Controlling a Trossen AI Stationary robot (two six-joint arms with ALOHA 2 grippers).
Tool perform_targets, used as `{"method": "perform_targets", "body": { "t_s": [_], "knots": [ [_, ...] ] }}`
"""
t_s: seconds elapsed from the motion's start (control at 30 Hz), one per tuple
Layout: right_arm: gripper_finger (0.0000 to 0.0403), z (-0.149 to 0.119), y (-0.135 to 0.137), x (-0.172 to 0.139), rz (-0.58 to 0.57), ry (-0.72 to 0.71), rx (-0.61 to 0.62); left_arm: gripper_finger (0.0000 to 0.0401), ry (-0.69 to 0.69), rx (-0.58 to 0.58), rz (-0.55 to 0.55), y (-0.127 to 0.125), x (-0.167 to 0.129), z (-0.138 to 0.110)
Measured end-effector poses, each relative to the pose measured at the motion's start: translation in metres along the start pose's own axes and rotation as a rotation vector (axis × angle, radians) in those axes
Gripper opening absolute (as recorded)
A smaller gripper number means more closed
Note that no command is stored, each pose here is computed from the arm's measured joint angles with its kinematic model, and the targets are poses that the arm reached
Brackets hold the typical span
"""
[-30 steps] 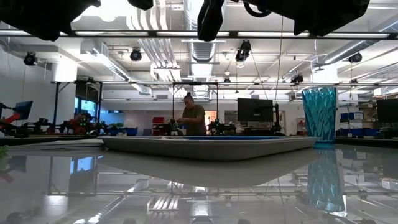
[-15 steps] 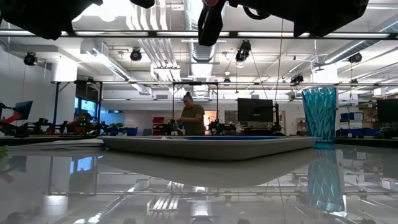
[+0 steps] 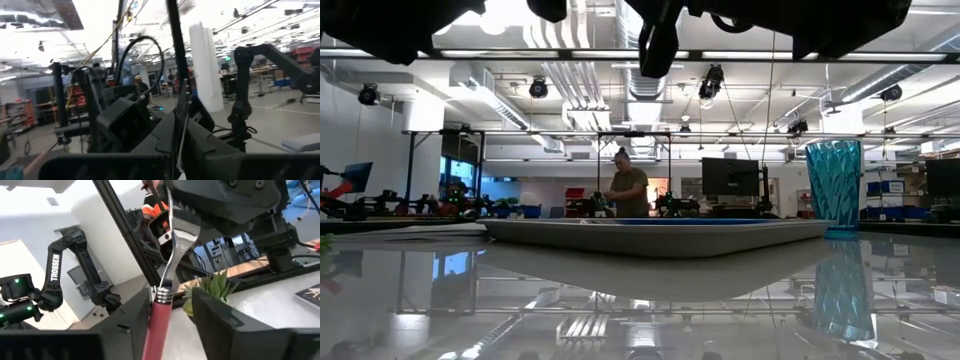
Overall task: Pick and place plate/cup/fork/spoon on tray
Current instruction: Put the pink fork on the gray serving tray to the left of the blue plate
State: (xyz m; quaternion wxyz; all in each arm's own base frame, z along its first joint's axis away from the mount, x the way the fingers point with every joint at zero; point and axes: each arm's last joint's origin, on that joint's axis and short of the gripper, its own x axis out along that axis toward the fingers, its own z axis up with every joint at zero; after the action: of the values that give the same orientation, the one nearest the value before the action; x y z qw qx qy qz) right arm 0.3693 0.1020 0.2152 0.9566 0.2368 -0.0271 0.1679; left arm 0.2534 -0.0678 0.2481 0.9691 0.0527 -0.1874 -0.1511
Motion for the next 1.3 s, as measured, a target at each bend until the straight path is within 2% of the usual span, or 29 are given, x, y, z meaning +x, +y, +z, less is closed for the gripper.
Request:
{"method": "perform_targets", "body": {
  "t_s": [0.17,0.3,0.5,0.63,0.7,0.87,1.03,1.13,1.3],
  "knots": [
    [0.0173,0.009,0.002,-0.004,-0.035,0.042,0.002,0.0,0.015,-0.002,0.065,0.002,-0.006,0.001],
    [0.0179,0.02,0.005,-0.012,-0.176,0.078,-0.03,0.0,0.075,-0.003,0.143,0.003,-0.01,0.003],
    [0.0168,0.035,0.018,-0.025,-0.415,0.078,-0.157,0.0,0.228,0.01,0.435,0.007,-0.018,0.005],
    [0.0159,0.035,0.026,-0.029,-0.545,0.058,-0.285,0.0,0.246,-0.034,0.661,0.011,-0.024,0.008],
    [0.0154,0.032,0.028,-0.029,-0.595,0.057,-0.341,0.0,0.236,-0.071,0.725,0.013,-0.025,0.008],
    [0.0144,0.023,0.029,-0.017,-0.685,0.105,-0.45,0.0,0.221,-0.105,0.74,0.013,-0.024,0.008],
    [0.0142,0.023,0.027,0.007,-0.78,0.184,-0.557,0.0,0.211,-0.109,0.756,0.013,-0.024,0.009],
    [0.0152,0.025,0.027,0.023,-0.854,0.244,-0.633,0.0,0.21,-0.11,0.757,0.013,-0.024,0.009],
    [0.0179,0.027,0.027,0.04,-1.0,0.329,-0.668,0.0,0.203,-0.132,0.759,0.013,-0.024,0.009]
  ]
}}
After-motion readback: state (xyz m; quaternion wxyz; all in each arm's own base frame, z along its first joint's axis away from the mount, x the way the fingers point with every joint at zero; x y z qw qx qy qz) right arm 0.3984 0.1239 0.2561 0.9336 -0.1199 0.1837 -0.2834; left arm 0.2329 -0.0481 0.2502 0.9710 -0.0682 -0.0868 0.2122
